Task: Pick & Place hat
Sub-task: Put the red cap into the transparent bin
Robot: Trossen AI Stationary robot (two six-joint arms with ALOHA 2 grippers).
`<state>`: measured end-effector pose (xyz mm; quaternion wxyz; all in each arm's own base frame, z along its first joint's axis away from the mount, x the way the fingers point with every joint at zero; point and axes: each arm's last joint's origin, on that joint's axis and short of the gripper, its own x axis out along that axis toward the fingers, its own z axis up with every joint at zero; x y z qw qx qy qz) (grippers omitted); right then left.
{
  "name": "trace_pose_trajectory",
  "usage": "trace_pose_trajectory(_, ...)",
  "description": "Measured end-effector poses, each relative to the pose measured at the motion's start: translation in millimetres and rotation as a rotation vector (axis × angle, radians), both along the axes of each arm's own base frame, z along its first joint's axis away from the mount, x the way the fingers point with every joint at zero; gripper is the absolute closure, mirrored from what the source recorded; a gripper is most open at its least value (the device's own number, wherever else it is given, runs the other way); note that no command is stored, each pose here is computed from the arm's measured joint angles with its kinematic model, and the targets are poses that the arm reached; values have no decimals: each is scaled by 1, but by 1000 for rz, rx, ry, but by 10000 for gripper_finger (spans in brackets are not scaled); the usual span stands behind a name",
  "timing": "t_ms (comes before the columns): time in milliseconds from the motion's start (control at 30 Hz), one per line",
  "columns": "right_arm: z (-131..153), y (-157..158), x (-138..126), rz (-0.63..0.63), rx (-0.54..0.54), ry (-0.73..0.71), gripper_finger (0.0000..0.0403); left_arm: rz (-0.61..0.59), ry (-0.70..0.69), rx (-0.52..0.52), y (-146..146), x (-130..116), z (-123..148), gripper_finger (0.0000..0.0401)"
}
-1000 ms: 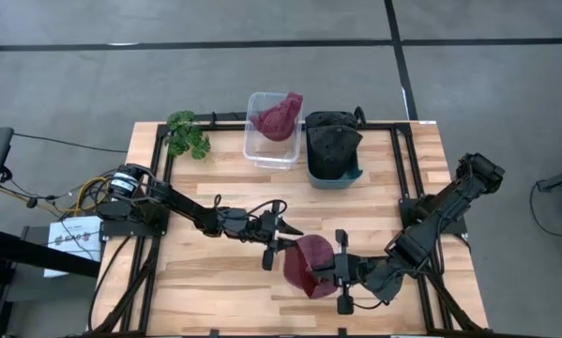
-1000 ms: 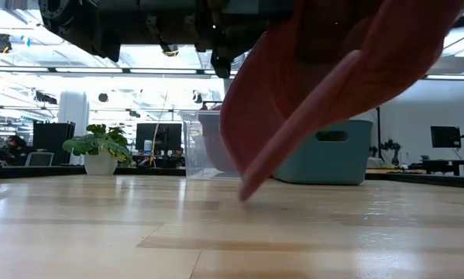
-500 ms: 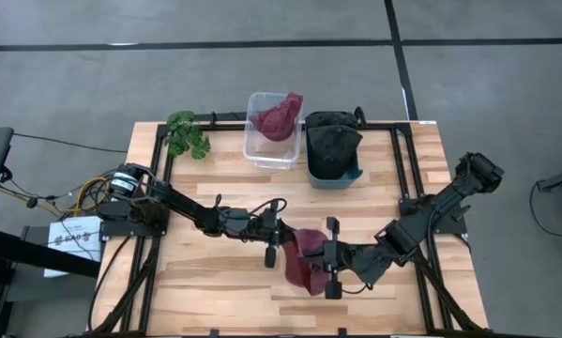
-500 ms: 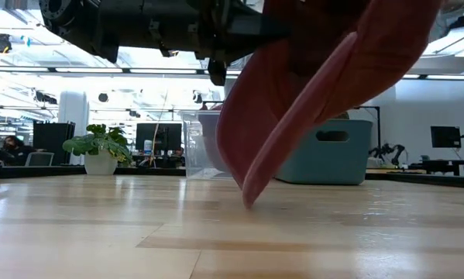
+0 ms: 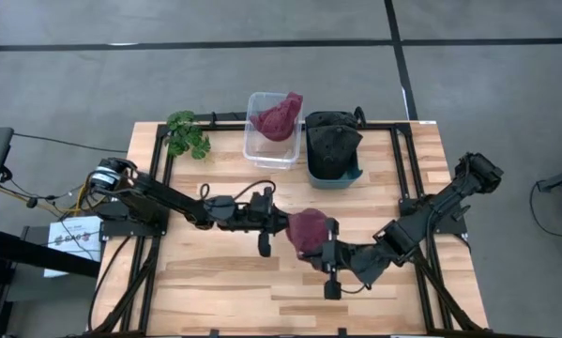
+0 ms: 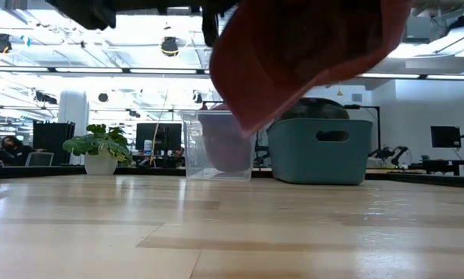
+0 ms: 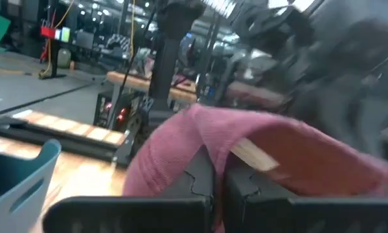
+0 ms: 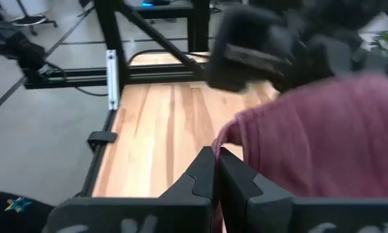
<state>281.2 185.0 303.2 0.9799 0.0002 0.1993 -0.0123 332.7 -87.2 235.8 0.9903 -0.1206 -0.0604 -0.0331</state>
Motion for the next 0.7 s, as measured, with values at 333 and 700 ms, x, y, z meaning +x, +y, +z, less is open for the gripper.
trace_pose_trajectory(333,1,-43,25,-136,-24,-3,403,-38,-60,-21,-9,-10,17,397)
trace_pose_trajectory(700,1,-59,34,-96,-6,1,403,-57,-74,-26,-13,-11,19,396)
